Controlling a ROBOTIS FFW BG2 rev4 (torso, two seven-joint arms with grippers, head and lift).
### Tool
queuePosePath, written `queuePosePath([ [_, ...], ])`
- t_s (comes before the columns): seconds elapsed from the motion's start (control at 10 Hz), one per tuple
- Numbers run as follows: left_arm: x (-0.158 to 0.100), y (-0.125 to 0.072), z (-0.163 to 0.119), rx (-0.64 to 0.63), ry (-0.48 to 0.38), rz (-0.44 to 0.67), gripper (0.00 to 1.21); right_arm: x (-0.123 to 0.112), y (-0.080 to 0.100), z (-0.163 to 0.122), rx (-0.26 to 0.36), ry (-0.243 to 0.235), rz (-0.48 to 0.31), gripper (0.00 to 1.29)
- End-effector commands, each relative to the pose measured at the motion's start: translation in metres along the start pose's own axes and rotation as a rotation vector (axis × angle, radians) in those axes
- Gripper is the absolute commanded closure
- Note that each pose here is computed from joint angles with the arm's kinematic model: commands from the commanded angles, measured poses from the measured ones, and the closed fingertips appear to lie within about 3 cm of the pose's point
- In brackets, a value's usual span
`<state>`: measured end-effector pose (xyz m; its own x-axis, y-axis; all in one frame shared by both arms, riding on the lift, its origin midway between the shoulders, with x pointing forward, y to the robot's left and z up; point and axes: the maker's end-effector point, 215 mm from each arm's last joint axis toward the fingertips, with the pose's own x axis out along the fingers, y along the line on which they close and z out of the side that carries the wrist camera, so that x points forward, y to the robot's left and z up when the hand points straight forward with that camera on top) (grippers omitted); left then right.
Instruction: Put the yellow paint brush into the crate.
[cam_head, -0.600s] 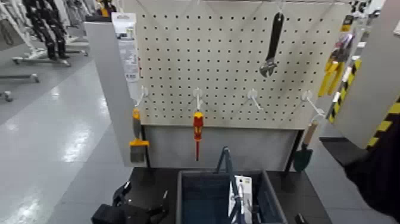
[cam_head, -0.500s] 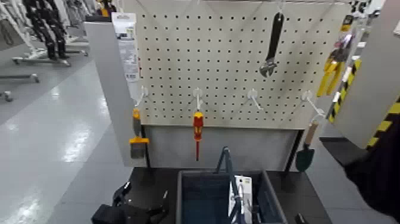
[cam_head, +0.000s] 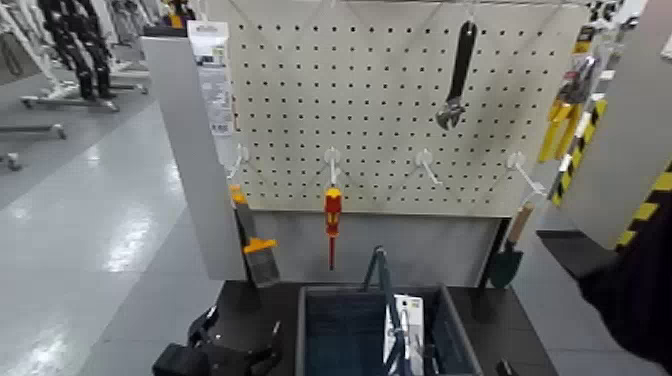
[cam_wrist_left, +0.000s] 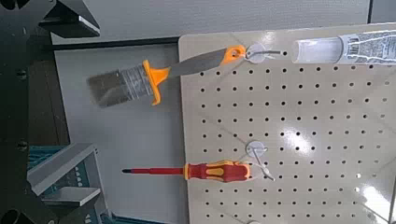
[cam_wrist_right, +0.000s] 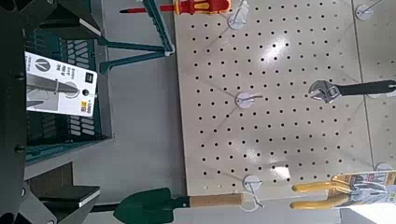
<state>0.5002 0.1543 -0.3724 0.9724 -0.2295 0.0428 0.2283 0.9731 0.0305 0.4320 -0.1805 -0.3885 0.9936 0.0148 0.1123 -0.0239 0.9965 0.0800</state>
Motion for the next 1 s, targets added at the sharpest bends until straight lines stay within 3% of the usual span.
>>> queuePosePath([
  [0.1,0.001,0.003,-0.002,-0.012,0.01,-0.002,0.11,0.0,0.001,0.0,0.001,0.001,0.001,0.13],
  [1.0,0.039,0.057,0.024,-0.05,0.077,-0.18,0.11,0.0,0.002,-0.001,0.001,0.004,0.002,0.13],
])
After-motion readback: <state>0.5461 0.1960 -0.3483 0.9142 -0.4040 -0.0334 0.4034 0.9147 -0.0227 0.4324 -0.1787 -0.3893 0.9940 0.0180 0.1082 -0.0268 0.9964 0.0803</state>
